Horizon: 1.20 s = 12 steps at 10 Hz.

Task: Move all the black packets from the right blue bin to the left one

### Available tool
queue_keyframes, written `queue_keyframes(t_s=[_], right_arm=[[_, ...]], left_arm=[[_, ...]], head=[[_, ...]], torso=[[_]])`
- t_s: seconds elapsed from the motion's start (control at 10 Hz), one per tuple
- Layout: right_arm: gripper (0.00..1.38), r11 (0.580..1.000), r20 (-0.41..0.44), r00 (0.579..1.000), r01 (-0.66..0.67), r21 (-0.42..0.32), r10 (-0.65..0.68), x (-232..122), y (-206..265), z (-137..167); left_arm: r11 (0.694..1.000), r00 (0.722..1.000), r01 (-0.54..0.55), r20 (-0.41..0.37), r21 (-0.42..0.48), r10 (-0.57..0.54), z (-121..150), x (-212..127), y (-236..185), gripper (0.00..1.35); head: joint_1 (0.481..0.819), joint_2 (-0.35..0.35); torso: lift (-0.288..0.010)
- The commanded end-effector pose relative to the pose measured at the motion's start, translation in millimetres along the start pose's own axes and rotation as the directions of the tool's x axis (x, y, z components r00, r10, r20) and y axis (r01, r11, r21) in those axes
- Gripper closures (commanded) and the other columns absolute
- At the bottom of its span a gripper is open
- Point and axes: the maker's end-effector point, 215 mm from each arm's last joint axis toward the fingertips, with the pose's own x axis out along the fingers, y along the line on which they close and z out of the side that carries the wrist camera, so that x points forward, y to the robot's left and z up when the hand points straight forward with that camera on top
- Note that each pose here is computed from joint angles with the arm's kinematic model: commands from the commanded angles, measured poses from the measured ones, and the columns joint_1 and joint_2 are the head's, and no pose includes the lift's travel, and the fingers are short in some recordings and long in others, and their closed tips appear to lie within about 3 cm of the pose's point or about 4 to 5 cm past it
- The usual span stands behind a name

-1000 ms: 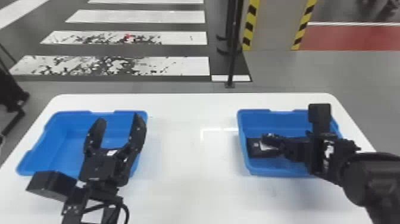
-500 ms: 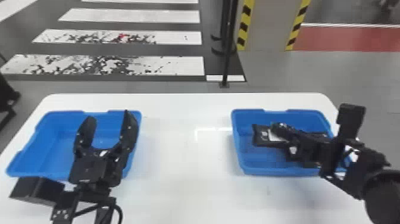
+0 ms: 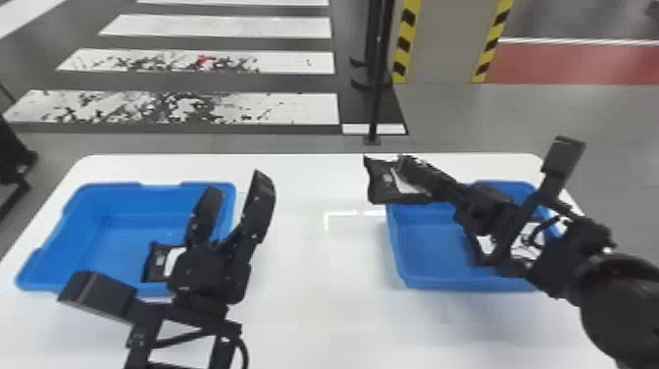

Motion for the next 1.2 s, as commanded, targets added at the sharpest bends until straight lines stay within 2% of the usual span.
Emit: queue_keyframes(t_s=[0.0,0.1,0.3,0.7,0.8,0.9,1.0,1.1], right_arm=[[1.18,0.988,-0.001,0.992,-0.126,0.084,0.127,23.2,41.7,-13.5],[1.18,0.975,-0.003,0.983,-0.184,0.126,0.186,31.3,63.1,-20.3],[1.18,0.959,-0.008,0.968,-0.247,0.140,0.251,42.3,92.4,-26.6],[1.18,0.937,-0.007,0.950,-0.307,0.168,0.313,52.0,119.7,-31.9],[1.18,0.934,-0.003,0.948,-0.312,0.174,0.318,53.1,121.5,-32.2],[1.18,0.928,0.010,0.943,-0.329,0.176,0.333,53.1,126.4,-29.6],[1.18,0.925,0.015,0.939,-0.340,0.172,0.343,53.3,131.1,-26.4],[1.18,0.925,0.015,0.940,-0.338,0.175,0.341,53.2,130.0,-28.6]], left_arm=[[0.997,0.998,0.034,-0.052,-0.071,-0.037,-17.4,1.1,-19.1,0.24],[0.995,0.996,0.059,-0.068,-0.085,-0.065,-24.8,1.1,-32.8,0.24],[0.993,0.993,0.072,-0.087,-0.090,-0.080,-31.6,1.5,-39.7,0.24],[0.989,0.984,0.107,-0.133,-0.099,-0.120,-47.9,0.9,-55.5,0.25],[0.989,0.983,0.109,-0.134,-0.097,-0.122,-47.9,1.6,-55.7,0.38],[0.990,0.980,0.105,-0.160,-0.097,-0.120,-55.4,0.1,-54.6,0.72],[0.990,0.977,0.108,-0.176,-0.092,-0.122,-59.9,0.3,-54.9,0.82],[0.992,0.981,0.110,-0.152,-0.053,-0.117,-51.0,2.4,-51.2,0.90]], head=[[0.694,0.000],[0.695,0.018],[0.695,0.046],[0.695,0.064],[0.695,0.066],[0.695,0.070],[0.695,0.070],[0.695,0.070]], torso=[[-0.168],[-0.168],[-0.168],[-0.168],[-0.168],[-0.168],[-0.168],[-0.168]])
